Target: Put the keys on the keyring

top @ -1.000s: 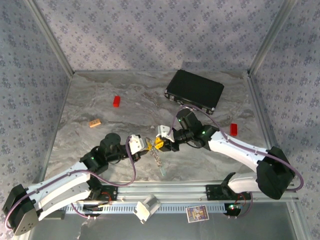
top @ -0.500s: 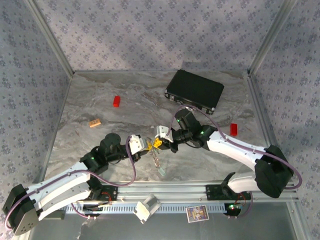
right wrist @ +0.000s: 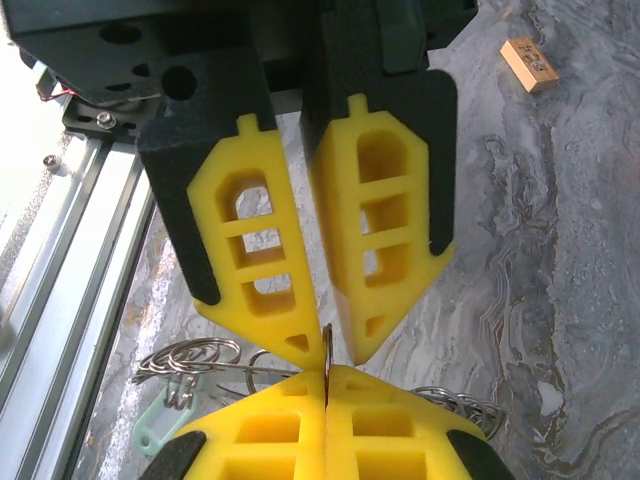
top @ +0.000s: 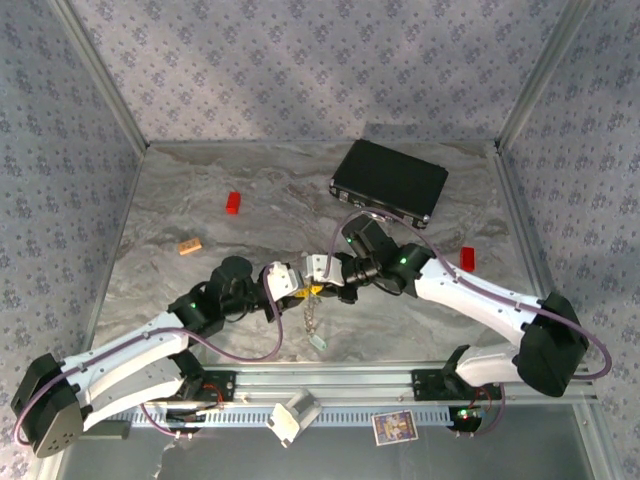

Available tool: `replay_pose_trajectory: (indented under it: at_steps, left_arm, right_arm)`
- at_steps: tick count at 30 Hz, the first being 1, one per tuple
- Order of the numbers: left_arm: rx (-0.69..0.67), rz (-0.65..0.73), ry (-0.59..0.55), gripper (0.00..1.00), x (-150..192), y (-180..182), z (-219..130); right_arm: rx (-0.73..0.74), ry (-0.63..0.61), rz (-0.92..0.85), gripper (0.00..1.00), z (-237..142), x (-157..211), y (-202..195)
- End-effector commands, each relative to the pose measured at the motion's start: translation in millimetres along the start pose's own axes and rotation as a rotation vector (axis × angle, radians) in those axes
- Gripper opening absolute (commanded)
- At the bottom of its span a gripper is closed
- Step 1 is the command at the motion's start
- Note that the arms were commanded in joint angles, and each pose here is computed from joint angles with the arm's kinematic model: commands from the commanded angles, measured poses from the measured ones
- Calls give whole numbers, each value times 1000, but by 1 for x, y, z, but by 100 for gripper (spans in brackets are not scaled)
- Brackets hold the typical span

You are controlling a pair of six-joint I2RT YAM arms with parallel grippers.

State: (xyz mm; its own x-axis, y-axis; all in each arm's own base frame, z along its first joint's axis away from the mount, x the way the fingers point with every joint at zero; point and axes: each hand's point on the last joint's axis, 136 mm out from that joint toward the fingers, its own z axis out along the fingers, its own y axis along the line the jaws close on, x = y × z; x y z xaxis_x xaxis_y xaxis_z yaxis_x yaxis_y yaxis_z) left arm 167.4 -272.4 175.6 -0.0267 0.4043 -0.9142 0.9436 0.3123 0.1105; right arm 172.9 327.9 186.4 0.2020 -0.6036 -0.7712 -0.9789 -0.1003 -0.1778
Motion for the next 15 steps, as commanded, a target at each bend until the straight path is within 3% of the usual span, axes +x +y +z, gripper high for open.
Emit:
replay_pose_trajectory:
  at_steps: [1,3,4,5,7,11,15]
  left_arm:
    - [24,27,-63,9,-21,-2,-1]
    - [35,27,-70,1,-21,-4,-1]
    - [35,25,-76,0,-21,-4,-1]
    - [32,22,-90,0,-22,-4,-1]
    - [19,10,-143,0,-25,-3,-1]
    - [17,-14,-262,0,-31,-5,-1]
    - [22,-2,-310,0,-34,-6,-2]
  right_arm:
    - [10,-32,-24,0,-9,-16,-1]
    - [20,-80,2,0,-11,-20,-3]
    - [27,-111,22,5,-12,-21,-4]
    - [32,-139,43,18,-13,-20,-5]
    - [49,-200,83,28,-16,-16,-5]
    - [70,-283,146,30,-18,-6,-6]
    - [89,-318,168,29,-18,-3,-7]
